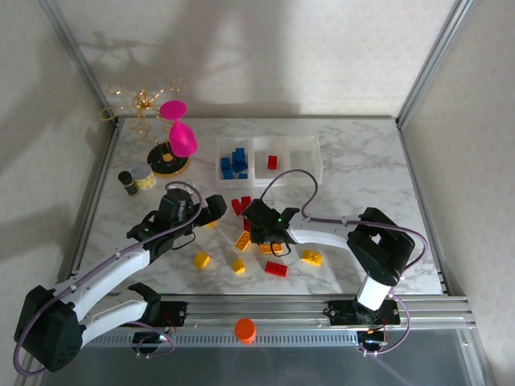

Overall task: Sort the legos into containers by color
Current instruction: Pick up the lego from the bottom-center of the table, then place the lego in the container.

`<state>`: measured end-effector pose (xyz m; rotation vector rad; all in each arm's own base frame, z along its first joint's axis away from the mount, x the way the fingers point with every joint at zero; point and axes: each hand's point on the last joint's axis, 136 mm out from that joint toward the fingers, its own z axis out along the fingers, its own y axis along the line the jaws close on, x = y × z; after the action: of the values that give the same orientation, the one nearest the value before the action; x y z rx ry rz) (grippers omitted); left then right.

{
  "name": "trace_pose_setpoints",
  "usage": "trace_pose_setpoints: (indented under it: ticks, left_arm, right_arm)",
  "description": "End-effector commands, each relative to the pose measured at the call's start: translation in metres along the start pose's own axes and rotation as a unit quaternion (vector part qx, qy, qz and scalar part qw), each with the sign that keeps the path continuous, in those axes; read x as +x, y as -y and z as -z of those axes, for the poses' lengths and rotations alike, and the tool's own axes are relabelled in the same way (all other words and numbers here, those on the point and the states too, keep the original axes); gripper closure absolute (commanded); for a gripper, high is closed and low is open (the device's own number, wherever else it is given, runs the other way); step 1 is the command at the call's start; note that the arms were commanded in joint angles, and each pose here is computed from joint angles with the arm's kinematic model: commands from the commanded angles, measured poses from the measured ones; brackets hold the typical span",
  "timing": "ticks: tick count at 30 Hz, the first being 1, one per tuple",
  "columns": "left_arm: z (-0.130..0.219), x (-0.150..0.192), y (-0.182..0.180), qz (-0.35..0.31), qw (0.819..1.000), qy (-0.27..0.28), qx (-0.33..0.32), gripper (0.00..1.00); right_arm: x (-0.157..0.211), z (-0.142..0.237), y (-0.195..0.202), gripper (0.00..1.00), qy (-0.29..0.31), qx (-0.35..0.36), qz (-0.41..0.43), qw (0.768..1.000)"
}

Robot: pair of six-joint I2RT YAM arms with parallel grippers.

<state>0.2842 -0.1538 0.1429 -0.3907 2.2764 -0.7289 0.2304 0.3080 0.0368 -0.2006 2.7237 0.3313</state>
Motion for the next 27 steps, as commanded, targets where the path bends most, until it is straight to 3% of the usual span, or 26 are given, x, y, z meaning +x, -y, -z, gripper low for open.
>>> trace_pose_setpoints:
  ticks: [1,9,18,27]
  left_arm:
    - [-0.001,-0.004,0.011,-0.007,1.000,0.005,0.016,0.00]
    - [0.000,-0.014,0.022,-0.007,0.999,0.016,0.029,0.00]
    - [0.000,-0.029,0.035,-0.002,0.999,0.036,0.041,0.00]
    - [-0.007,-0.044,0.038,0.000,0.997,0.062,0.034,0.00]
  right_arm:
    - [-0.006,0.006,0.001,0.67,0.011,0.013,0.007,1.000]
    - [-0.038,0.029,0.010,0.71,0.052,0.013,0.001,0.999]
    - [-0.113,0.045,0.023,0.71,0.135,0.018,0.002,0.991]
    - [-0.191,0.036,0.031,0.72,0.188,0.015,-0.002,0.982]
